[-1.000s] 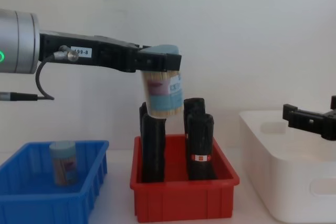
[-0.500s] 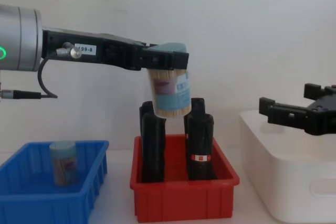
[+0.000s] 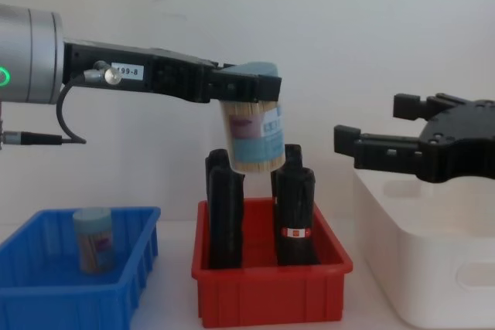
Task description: Pick the cotton swabs from the blue box and place them into the white box.
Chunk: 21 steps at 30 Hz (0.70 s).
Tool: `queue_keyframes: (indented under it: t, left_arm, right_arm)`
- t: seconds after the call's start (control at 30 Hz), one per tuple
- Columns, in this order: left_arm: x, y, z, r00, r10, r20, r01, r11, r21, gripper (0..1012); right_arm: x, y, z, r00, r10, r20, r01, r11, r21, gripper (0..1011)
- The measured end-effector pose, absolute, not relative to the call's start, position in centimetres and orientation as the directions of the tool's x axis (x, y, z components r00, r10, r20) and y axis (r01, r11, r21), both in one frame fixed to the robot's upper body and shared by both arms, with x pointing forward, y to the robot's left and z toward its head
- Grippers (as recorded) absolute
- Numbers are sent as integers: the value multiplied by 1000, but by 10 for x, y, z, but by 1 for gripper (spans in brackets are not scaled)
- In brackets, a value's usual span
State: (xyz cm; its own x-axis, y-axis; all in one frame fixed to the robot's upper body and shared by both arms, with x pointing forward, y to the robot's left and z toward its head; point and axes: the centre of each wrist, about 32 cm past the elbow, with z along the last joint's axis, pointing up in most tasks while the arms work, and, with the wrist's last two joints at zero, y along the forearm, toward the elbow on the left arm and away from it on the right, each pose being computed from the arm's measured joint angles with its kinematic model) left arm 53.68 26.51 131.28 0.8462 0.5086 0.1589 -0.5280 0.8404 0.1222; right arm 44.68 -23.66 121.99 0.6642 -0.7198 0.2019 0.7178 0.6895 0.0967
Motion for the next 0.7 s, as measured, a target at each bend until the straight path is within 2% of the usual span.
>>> queue_keyframes:
  t: [0.4,0.7]
  left_arm:
    - [537,265,1313,848,506,159,-526,842,123,671]
    - [537,265,1313,848,506,159,-525,842,123,671]
  right_arm:
    - [461,-225,1238,761,-592,265,599,799,62,1002]
    - [473,-218,1241,787,-548,284,564,825,28,1002]
